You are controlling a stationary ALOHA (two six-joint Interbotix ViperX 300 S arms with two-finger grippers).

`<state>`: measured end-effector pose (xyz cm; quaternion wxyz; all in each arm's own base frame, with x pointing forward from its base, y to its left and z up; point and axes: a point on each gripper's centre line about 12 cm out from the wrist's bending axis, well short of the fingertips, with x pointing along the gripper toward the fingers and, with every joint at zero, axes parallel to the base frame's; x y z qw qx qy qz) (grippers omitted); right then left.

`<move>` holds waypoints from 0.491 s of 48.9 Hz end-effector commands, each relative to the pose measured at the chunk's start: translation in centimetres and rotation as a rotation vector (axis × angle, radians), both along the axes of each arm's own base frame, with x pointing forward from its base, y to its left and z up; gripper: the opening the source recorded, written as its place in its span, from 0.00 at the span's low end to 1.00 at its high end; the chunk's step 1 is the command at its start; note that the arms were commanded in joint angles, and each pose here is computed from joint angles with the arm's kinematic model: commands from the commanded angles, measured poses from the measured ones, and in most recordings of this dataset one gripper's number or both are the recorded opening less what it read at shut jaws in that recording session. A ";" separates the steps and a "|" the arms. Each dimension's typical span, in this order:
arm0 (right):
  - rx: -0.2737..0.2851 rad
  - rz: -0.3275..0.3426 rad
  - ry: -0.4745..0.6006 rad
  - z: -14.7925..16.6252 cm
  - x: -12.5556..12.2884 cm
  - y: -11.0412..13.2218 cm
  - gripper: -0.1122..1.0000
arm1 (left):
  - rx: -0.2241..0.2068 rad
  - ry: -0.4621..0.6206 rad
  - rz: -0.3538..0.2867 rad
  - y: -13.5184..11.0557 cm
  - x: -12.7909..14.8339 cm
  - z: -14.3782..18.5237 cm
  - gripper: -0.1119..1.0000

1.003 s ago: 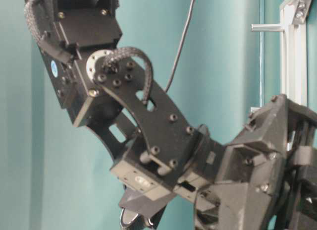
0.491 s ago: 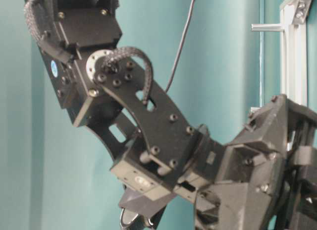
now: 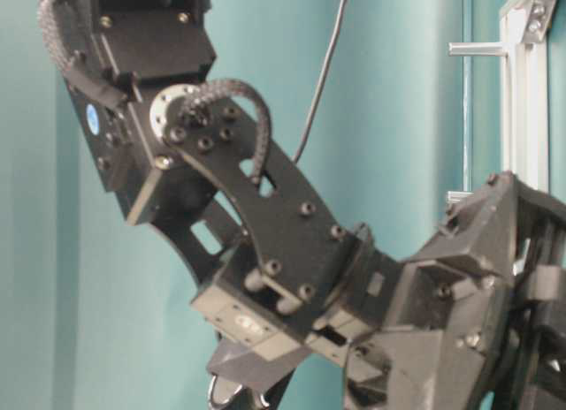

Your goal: Move the cable alternately left and right between 8 closely spaced pins so it hooks onto each one.

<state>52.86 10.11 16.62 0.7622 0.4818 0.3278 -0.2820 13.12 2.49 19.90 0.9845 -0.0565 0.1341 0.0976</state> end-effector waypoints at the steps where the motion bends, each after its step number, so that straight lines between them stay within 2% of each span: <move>1: 0.015 0.027 -0.050 2.1 0.2 1.4 0.26 | -0.005 -0.013 0.001 0.0 0.1 0.4 0.22; 24: 0.039 0.050 -0.047 2.1 -0.2 3.2 0.26 | -0.005 -0.013 0.001 0.0 0.2 0.5 0.22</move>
